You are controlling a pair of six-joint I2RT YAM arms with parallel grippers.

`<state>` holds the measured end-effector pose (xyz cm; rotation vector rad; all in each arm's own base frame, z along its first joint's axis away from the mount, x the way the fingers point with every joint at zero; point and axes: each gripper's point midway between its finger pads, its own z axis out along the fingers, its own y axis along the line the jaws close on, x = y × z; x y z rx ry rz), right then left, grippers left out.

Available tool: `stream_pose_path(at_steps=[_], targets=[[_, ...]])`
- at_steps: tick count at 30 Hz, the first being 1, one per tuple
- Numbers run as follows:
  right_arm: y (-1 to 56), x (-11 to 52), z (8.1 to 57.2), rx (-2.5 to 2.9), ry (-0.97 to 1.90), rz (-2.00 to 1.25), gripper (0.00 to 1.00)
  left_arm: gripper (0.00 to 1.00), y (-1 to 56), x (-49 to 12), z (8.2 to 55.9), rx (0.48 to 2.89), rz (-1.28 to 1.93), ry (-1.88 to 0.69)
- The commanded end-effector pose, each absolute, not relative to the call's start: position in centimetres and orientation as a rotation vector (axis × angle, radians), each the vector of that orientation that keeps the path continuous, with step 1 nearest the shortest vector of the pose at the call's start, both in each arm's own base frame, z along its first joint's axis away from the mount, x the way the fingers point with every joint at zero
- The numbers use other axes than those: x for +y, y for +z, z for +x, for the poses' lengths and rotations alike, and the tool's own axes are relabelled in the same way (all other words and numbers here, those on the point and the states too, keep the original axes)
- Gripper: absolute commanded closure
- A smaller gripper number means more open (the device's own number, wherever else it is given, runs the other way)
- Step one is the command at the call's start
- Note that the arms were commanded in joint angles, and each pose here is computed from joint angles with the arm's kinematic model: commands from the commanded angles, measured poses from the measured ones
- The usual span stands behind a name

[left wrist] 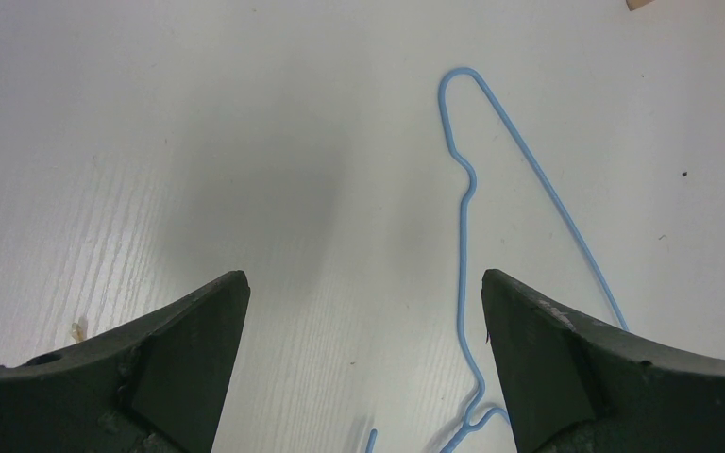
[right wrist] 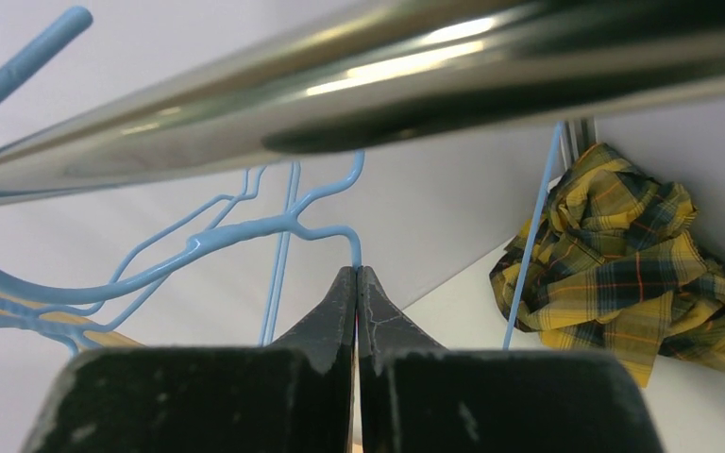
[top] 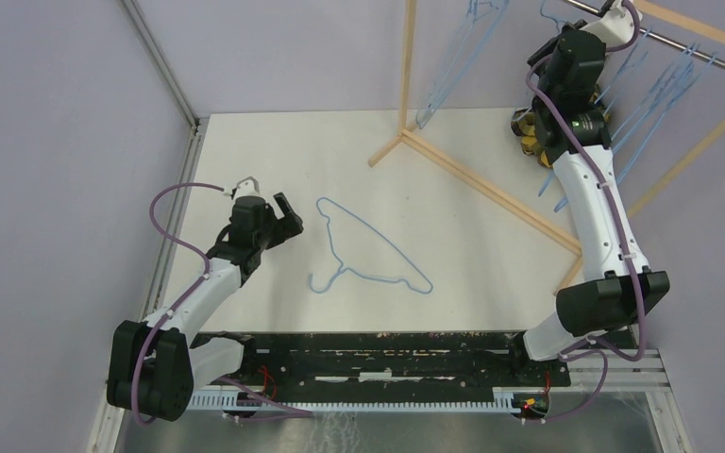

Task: Organize the hangers

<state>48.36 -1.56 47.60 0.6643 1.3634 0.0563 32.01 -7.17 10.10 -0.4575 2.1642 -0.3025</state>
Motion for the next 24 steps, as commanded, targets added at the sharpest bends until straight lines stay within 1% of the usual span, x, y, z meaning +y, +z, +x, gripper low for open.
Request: stream_pose_path(at_steps=[1, 10, 11, 16, 17, 21, 24], targets=[[49.5, -2.7, 46.1, 1.306, 0.045, 0.692, 0.97, 0.00, 11.8, -7.8, 33.1, 2.090, -0.495, -0.360], [50.8, -3.9, 44.8, 1.273, 0.021, 0.724, 0.96, 0.00, 11.9, -7.7, 33.1, 2.086, -0.495, -0.351], [50.8, -4.0, 44.7, 1.271, 0.019, 0.731, 0.95, 0.00, 11.9, -7.7, 33.1, 2.086, -0.493, -0.350], [50.6, -4.7, 43.8, 1.256, 0.006, 0.780, 0.66, 0.00, 11.9, -7.7, 33.1, 2.088, -0.491, -0.352], [50.5, -4.7, 43.6, 1.253, 0.005, 0.787, 0.62, 0.00, 11.9, -7.8, 33.1, 2.087, -0.491, -0.355], [51.0, -4.8, 42.2, 1.238, 0.017, 0.780, 0.50, 0.00, 11.7, -7.9, 33.1, 2.095, -0.490, -0.358], [51.9, -4.4, 41.0, 1.246, 0.044, 0.754, 0.45, 0.00, 11.7, -7.8, 33.1, 2.094, -0.490, -0.355]])
